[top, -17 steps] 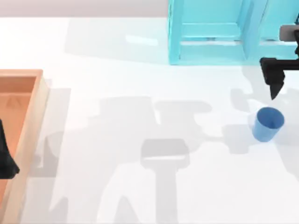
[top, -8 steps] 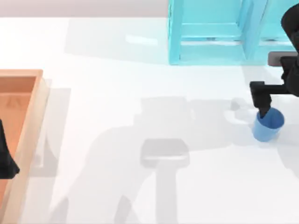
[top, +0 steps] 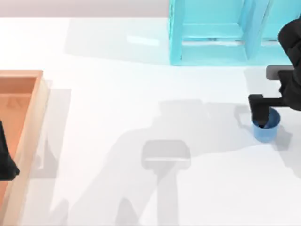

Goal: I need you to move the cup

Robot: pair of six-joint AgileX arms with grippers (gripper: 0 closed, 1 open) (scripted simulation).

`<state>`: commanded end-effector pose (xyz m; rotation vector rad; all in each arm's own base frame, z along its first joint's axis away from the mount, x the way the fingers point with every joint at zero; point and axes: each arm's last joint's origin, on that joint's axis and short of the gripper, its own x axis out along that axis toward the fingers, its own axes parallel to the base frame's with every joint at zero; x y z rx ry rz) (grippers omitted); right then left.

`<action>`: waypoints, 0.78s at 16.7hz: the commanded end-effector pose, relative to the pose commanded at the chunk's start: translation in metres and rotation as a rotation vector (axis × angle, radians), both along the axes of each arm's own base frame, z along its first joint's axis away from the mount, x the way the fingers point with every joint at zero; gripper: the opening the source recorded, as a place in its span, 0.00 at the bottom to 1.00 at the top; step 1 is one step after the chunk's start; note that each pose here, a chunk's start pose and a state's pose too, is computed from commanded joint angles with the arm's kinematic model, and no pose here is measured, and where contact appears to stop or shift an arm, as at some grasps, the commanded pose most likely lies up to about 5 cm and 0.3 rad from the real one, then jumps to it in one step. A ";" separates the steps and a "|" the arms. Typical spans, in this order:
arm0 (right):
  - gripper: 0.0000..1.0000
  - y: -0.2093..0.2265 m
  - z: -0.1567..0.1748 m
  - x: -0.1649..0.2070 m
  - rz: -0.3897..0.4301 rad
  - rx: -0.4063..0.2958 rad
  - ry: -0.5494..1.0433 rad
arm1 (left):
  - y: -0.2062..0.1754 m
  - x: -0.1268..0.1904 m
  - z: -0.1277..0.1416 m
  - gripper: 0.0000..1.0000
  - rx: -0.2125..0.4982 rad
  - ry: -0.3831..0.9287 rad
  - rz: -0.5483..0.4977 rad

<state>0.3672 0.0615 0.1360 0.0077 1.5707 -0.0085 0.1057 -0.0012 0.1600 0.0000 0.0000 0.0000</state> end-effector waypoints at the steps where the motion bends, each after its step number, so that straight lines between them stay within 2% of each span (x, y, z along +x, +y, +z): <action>1: 0.85 0.000 0.000 0.000 0.000 0.000 0.000 | 0.000 0.000 0.000 1.00 0.000 0.000 0.000; 12: 0.02 0.000 0.000 0.000 0.000 0.000 0.000 | 0.000 0.000 0.000 1.00 0.000 0.000 0.000; 13: 0.00 0.000 0.000 0.000 0.000 0.000 0.000 | 0.000 0.000 0.000 1.00 0.000 0.000 0.000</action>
